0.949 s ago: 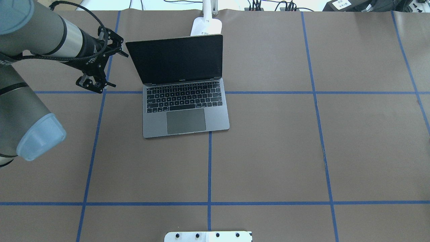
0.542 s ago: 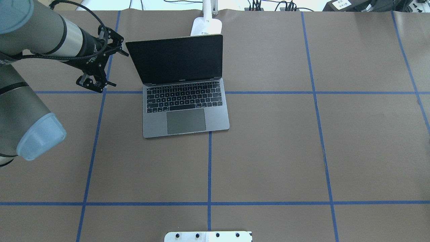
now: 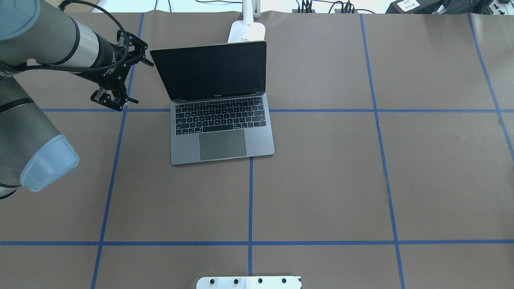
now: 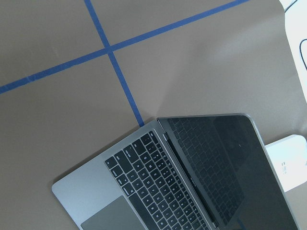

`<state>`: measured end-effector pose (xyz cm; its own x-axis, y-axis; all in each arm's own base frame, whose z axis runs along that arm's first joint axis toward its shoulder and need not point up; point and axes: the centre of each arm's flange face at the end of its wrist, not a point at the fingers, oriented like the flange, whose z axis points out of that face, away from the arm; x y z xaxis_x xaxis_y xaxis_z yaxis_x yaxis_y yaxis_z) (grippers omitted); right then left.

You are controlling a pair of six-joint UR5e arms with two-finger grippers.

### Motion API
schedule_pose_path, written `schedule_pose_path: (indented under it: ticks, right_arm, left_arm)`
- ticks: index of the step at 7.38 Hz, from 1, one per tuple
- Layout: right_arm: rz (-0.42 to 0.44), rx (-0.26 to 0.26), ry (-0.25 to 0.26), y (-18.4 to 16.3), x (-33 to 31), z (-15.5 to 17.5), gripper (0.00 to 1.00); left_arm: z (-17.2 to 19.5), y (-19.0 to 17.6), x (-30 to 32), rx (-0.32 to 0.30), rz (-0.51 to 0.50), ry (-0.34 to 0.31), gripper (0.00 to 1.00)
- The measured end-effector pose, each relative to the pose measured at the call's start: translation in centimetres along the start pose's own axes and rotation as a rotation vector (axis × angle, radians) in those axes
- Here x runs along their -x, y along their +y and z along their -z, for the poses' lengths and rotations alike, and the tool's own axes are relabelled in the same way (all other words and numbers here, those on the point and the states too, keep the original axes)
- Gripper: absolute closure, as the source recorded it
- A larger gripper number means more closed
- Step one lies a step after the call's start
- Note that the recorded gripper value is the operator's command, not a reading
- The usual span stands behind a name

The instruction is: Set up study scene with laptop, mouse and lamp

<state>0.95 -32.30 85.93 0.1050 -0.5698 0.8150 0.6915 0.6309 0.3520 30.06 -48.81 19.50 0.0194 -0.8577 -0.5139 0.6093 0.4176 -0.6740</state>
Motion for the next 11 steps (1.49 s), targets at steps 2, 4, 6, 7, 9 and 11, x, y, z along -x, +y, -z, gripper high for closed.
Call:
schedule_pose_path:
  ticks: [2, 4, 6, 7, 9, 11]
  right_arm:
    - [0.012, 0.020, 0.017, 0.0, 0.1, 0.3, 0.17]
    - [0.030, 0.064, 0.063, 0.7, 0.0, 1.8, 0.15]
    - [0.034, 0.080, 0.070, 1.6, -0.1, 1.8, 0.14]
    - [0.027, 0.086, 0.062, 2.1, -0.2, 1.4, 0.14]
    - [0.012, 0.095, 0.042, 3.0, -0.5, 0.5, 0.13]
    - [0.001, 0.094, 0.030, 3.7, -0.5, -0.1, 0.13]
  left_arm:
    - [0.0, 0.0, 0.0, -0.006, 0.000, 0.003, 0.08]
    - [0.0, 0.1, -0.1, -0.006, -0.001, 0.005, 0.08]
    - [0.2, 0.3, -0.3, -0.005, -0.002, 0.007, 0.08]
    - [0.3, 0.5, -0.4, -0.005, -0.002, 0.007, 0.08]
    - [0.6, 0.8, -0.5, -0.007, -0.001, 0.004, 0.08]
    - [0.7, 1.0, -0.6, -0.008, -0.001, 0.005, 0.08]
